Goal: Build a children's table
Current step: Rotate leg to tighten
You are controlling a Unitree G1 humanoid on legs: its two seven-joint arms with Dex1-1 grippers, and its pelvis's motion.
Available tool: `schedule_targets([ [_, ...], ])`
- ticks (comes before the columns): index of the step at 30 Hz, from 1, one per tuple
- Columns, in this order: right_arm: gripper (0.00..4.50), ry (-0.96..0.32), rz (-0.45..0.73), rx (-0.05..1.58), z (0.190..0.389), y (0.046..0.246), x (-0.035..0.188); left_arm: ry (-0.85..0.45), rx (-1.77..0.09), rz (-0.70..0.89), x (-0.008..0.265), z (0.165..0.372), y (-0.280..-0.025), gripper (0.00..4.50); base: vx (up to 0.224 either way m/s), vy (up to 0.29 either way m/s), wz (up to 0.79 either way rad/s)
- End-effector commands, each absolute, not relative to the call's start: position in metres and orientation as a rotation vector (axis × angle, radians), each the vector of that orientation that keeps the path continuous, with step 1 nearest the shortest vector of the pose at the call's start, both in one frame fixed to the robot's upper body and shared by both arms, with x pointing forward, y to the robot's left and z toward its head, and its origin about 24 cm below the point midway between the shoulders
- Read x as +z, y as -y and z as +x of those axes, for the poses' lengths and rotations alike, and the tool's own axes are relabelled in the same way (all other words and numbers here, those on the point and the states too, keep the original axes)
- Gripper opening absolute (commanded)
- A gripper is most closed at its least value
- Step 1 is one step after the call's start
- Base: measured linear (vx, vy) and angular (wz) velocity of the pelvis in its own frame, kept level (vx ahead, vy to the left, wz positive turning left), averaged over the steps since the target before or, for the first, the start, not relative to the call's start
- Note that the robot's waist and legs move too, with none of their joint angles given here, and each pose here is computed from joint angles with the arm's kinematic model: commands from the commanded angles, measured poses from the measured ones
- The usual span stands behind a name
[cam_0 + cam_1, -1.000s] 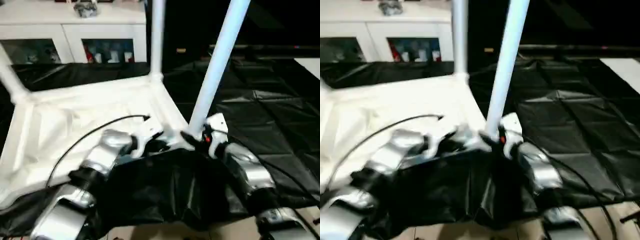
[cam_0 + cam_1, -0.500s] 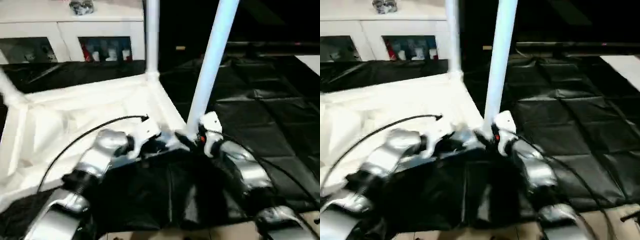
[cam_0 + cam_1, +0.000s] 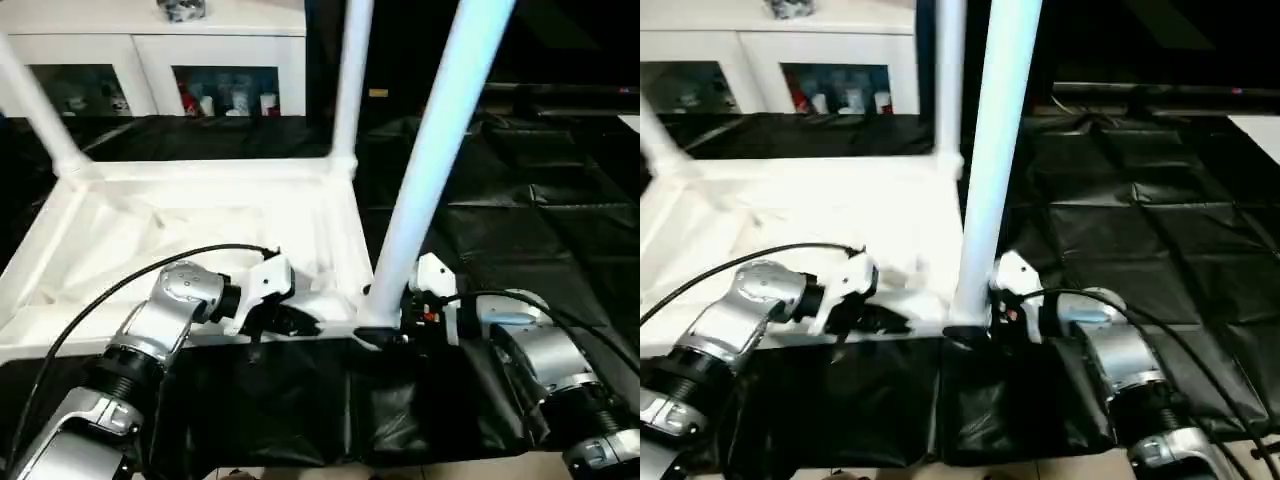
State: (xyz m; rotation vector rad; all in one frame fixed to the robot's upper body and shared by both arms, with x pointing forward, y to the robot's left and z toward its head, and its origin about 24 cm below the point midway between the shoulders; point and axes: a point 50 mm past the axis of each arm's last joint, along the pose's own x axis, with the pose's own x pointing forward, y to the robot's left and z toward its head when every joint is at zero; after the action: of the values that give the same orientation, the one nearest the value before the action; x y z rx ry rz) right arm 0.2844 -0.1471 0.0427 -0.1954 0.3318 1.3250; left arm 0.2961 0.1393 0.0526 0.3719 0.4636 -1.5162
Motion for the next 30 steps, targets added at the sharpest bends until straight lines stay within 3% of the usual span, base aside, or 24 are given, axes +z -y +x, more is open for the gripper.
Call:
schedule_targets([
  [1,3.15,-0.35,-0.208,1.338,0.285,0.147,0.043,-0.46,-1.595,0.365,0.053,0.291,-0.132,0.0,0.0,0.0,0.0],
  [10,2.76,-0.354,-0.168,1.363,0.281,0.14,0.04,-0.449,-1.557,0.353,0.052,0.293,-0.133,0.0,0.0,0.0,0.0],
  [12,2.75,-0.323,-0.11,1.256,0.286,0.136,0.036,-0.418,-1.415,0.35,0.051,0.305,-0.126,0.0,0.0,0.0,0.0],
  [16,2.74,-0.308,-0.097,1.106,0.296,0.132,0.031,-0.395,-1.328,0.35,0.052,0.313,-0.119,0.0,0.0,0.0,0.0],
  [17,2.74,-0.308,-0.055,0.93,0.306,0.127,0.023,-0.375,-1.269,0.314,0.054,0.318,-0.108,0.0,0.0,0.0,0.0],
  [19,2.74,-0.31,-0.023,0.867,0.309,0.123,0.02,-0.369,-1.254,0.301,0.055,0.32,-0.102,0.0,0.0,0.0,0.0],
  [21,2.74,-0.32,0.052,0.739,0.313,0.102,0.013,-0.348,-1.238,0.297,0.056,0.32,-0.081,0.0,0.0,0.0,0.0],
  [24,2.74,-0.321,0.047,0.736,0.312,0.095,0.012,-0.34,-1.244,0.291,0.057,0.32,-0.076,0.0,0.0,0.0,0.0],
  [26,2.74,-0.278,0.043,0.79,0.31,0.078,0.016,-0.329,-1.266,0.275,0.058,0.317,-0.066,0.0,0.0,0.0,0.0],
  [28,3.3,-0.254,0.056,0.794,0.311,0.075,0.019,-0.328,-1.286,0.279,0.058,0.315,-0.062,0.0,0.0,0.0,0.0],
  [30,3.44,-0.249,0.067,0.803,0.312,0.075,0.02,-0.33,-1.289,0.281,0.057,0.314,-0.063,0.0,0.0,0.0,0.0],
])
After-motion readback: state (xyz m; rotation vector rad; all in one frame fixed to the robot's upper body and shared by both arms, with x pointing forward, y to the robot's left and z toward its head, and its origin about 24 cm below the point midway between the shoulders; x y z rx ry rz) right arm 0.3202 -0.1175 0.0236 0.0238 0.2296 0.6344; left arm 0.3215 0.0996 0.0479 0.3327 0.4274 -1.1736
